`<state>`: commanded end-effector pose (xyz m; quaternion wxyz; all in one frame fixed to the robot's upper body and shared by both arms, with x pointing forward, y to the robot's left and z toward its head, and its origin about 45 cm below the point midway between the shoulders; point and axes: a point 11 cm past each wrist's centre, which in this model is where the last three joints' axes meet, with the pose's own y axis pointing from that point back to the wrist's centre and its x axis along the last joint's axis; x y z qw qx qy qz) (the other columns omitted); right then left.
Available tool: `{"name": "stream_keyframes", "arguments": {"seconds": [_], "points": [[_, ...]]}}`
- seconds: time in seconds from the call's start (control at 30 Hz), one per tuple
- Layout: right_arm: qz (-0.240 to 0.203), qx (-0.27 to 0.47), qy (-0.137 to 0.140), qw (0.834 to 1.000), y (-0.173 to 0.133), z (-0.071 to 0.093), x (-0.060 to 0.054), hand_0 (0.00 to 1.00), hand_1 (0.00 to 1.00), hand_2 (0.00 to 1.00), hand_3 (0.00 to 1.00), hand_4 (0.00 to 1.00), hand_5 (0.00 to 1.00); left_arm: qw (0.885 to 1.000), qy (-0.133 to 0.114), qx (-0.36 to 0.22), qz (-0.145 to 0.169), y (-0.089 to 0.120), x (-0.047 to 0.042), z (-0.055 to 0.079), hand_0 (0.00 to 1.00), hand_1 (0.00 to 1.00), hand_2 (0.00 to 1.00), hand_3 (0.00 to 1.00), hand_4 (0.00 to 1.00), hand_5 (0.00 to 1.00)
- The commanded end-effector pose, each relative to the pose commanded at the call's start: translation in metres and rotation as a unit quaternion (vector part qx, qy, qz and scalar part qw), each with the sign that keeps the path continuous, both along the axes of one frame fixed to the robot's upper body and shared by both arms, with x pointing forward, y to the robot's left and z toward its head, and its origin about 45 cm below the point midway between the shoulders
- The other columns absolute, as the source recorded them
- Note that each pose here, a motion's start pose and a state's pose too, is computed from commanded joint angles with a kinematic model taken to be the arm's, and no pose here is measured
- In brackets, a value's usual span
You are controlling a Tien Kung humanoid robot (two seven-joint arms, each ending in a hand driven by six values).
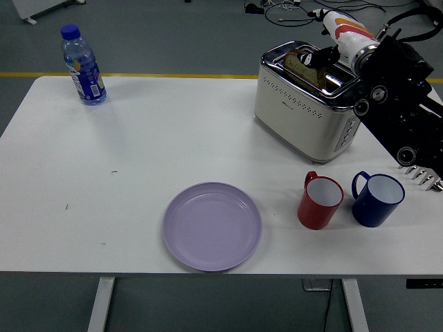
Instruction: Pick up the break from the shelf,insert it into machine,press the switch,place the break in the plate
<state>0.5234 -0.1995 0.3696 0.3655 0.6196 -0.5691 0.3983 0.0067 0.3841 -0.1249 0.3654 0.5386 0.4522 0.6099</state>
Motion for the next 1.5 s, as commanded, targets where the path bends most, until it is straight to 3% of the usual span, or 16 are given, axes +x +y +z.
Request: {"name": "stream_keyframes", "arguments": {"seconds": [0.13,0.23,0.27,0.43,0.47,0.6,0.63,0.67,0.73,0.83,0.87,0.93,1.27,1.5], "points": [[-0.016,0.015,-0.032,0.999,-0.016,0.008,-0.007,0.788,0.769,0.892,0.916,0.769,0.198,1.000,0.002,0.000,-0.003,0.000,-0.0013,0.000,0.673,0.679,0.715,0.817,0.538,0.998],[-0.052,0.048,-0.082,0.994,-0.043,0.019,-0.017,0.788,0.769,0.892,0.916,0.769,0.198,1.000,0.002,0.000,-0.003,0.000,-0.0021,0.000,0.673,0.679,0.715,0.817,0.538,0.998],[-0.065,0.064,-0.095,0.991,-0.055,0.022,-0.022,0.571,0.555,0.641,0.789,0.479,0.043,1.000,0.002,0.000,-0.003,0.000,-0.0023,0.000,0.673,0.679,0.715,0.817,0.539,0.998],[-0.076,0.100,-0.128,0.984,-0.085,0.025,-0.039,0.571,0.555,0.641,0.789,0.479,0.043,1.000,0.004,0.000,-0.003,0.000,-0.0042,0.000,0.673,0.679,0.715,0.817,0.539,0.998],[-0.074,0.103,-0.131,0.983,-0.090,0.025,-0.042,0.340,0.386,0.475,0.719,0.416,0.027,1.000,0.004,0.000,-0.003,0.000,-0.0047,0.000,0.673,0.678,0.714,0.817,0.538,0.998],[-0.067,0.117,-0.141,0.981,-0.117,0.018,-0.061,0.340,0.386,0.475,0.719,0.416,0.027,1.000,0.006,0.000,-0.002,0.001,-0.0071,0.000,0.673,0.678,0.714,0.817,0.538,0.998],[-0.068,0.117,-0.140,0.981,-0.122,0.015,-0.064,0.340,0.386,0.475,0.719,0.416,0.027,1.000,0.007,0.000,-0.002,0.001,-0.0075,0.000,0.673,0.678,0.714,0.817,0.538,0.998],[-0.069,0.116,-0.139,0.981,-0.125,0.014,-0.066,0.267,0.263,0.366,0.587,0.408,0.002,1.000,0.007,0.000,-0.002,0.001,-0.0076,0.000,0.673,0.679,0.713,0.816,0.539,0.998],[-0.071,0.113,-0.139,0.981,-0.129,0.012,-0.069,0.267,0.263,0.366,0.587,0.408,0.002,1.000,0.008,0.000,-0.003,0.001,-0.0081,0.000,0.673,0.679,0.713,0.816,0.539,0.998],[-0.084,0.098,-0.117,0.985,-0.148,-0.012,-0.081,0.267,0.263,0.366,0.587,0.408,0.002,1.000,0.010,-0.001,-0.004,0.002,-0.0095,0.000,0.673,0.679,0.713,0.816,0.539,0.998],[-0.086,0.092,-0.110,0.986,-0.151,-0.020,-0.084,0.213,0.209,0.308,0.553,0.470,0.002,1.000,0.010,-0.001,-0.004,0.002,-0.0097,0.000,0.673,0.678,0.713,0.816,0.537,0.998],[-0.090,0.085,-0.100,0.987,-0.155,-0.030,-0.088,0.213,0.209,0.308,0.553,0.470,0.002,1.000,0.011,-0.001,-0.005,0.002,-0.0100,0.000,0.673,0.678,0.713,0.816,0.537,0.998],[-0.067,0.041,-0.038,0.996,-0.151,-0.071,-0.098,0.210,0.185,0.282,0.545,0.477,0.002,1.000,0.012,-0.001,-0.005,0.002,-0.0102,0.000,0.672,0.679,0.712,0.816,0.536,0.998],[-0.054,0.024,-0.016,0.998,-0.141,-0.090,-0.099,0.208,0.175,0.276,0.543,0.483,0.002,1.000,0.011,-0.002,-0.006,0.002,-0.0088,0.000,0.671,0.678,0.713,0.815,0.535,0.998]]}}
